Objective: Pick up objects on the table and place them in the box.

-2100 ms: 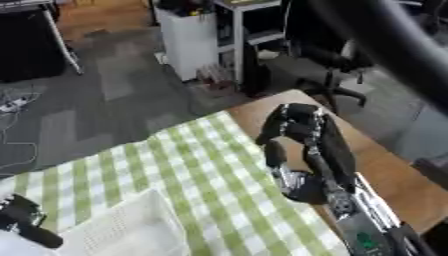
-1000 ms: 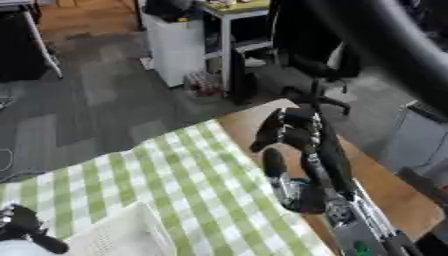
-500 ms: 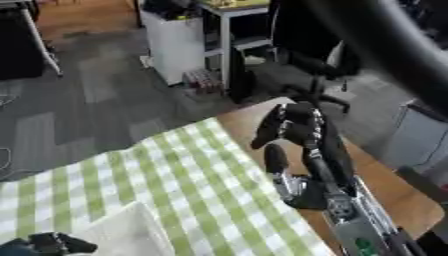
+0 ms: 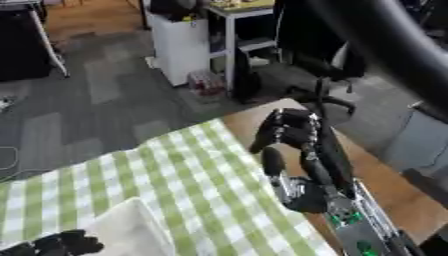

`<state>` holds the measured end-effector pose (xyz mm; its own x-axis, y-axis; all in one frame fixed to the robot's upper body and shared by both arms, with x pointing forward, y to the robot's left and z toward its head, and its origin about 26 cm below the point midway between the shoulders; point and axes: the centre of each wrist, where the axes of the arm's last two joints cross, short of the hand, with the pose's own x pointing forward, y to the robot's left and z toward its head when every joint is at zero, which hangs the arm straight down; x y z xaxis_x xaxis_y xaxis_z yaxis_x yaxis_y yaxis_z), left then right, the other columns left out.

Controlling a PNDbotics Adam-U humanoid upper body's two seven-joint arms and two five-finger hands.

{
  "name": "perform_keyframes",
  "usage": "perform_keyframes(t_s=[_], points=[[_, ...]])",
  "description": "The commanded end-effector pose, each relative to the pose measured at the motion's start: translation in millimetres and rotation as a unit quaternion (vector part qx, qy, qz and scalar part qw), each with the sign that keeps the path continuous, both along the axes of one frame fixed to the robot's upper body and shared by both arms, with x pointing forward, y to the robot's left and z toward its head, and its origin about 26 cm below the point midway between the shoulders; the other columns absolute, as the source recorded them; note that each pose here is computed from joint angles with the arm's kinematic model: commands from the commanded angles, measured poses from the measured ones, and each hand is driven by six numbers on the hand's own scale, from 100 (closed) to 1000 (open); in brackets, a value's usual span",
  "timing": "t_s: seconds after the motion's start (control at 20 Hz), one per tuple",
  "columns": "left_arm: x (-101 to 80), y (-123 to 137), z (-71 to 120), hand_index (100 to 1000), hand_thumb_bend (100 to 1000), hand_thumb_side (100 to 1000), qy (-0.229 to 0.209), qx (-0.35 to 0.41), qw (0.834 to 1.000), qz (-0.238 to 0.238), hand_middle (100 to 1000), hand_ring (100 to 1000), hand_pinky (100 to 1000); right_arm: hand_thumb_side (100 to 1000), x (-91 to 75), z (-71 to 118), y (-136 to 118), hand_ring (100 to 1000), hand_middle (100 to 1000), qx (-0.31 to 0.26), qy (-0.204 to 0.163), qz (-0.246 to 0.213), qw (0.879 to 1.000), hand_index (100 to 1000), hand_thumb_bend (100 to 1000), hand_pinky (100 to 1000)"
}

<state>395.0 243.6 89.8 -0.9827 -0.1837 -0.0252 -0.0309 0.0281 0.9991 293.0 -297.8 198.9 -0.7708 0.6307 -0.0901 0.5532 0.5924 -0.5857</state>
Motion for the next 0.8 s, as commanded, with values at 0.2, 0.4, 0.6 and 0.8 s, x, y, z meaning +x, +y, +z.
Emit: perform_keyframes(t_s=[0.2,0.4,0.6,0.8], points=[[8.1,21.9,28.4,1000,793,1000,0.009,0.017,1.0,0.023,1000,1000,1000,993,-2.8,2.5,-0.6,426,446,-0.011,-0.003,-0.004,1.0,496,100,286],[9.7,30.8,46.0,1000,769,1000,0.01,0.005,1.0,0.028,1000,1000,1000,993,-3.5,0.9,-1.4,428,446,-0.012,-0.001,-0.008,1.0,495,100,286],[4.4,39.5,71.1,1000,714,1000,-0.004,-0.024,0.999,0.022,1000,1000,1000,995,-5.4,-3.8,-3.7,428,446,-0.016,0.007,-0.016,1.0,495,100,285],[-10.6,51.5,101.0,1000,584,1000,-0.039,-0.048,0.998,0.011,1000,1000,1000,995,-9.1,-11.9,-8.0,428,446,-0.018,0.018,-0.035,0.999,495,100,284]])
